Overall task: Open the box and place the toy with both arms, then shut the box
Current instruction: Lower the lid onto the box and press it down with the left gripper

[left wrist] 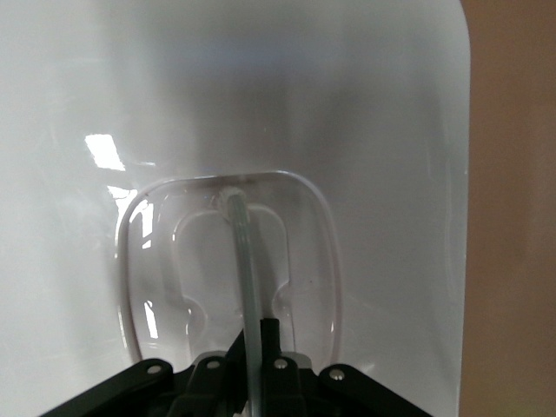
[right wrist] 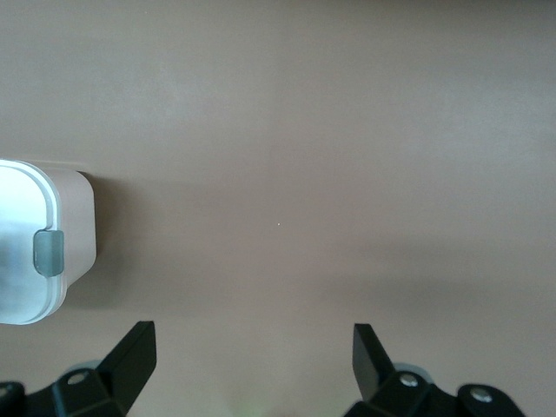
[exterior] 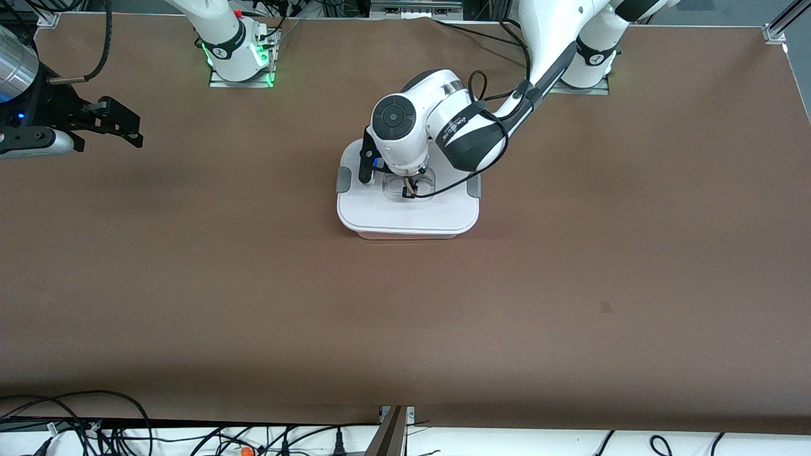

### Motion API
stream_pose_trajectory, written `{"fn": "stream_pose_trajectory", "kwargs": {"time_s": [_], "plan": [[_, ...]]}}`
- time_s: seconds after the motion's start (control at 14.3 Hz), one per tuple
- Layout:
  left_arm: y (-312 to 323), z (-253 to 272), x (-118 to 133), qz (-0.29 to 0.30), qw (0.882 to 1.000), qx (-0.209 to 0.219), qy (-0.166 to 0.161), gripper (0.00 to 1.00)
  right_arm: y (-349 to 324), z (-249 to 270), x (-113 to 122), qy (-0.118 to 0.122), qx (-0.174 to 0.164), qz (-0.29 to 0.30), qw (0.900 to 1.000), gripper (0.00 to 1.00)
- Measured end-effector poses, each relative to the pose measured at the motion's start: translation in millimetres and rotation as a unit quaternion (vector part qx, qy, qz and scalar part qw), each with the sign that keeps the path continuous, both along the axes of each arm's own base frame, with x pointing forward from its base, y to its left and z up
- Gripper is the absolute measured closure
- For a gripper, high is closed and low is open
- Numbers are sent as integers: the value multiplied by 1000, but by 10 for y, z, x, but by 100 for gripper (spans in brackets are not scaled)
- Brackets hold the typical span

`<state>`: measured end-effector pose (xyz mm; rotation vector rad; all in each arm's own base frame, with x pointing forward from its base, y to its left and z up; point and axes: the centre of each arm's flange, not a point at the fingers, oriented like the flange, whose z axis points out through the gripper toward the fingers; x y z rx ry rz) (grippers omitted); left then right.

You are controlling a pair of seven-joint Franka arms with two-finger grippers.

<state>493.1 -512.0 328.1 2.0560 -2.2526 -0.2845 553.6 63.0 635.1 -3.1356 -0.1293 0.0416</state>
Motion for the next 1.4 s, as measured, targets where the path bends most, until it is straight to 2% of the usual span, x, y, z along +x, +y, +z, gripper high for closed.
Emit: {"fn": "stream_pose_trajectory", "kwargs": {"time_s": [1.4], "plan": [[-9, 13, -17, -10, 1000, 0, 0, 95, -53, 1, 7, -1, 0, -6, 1000, 0]]}}
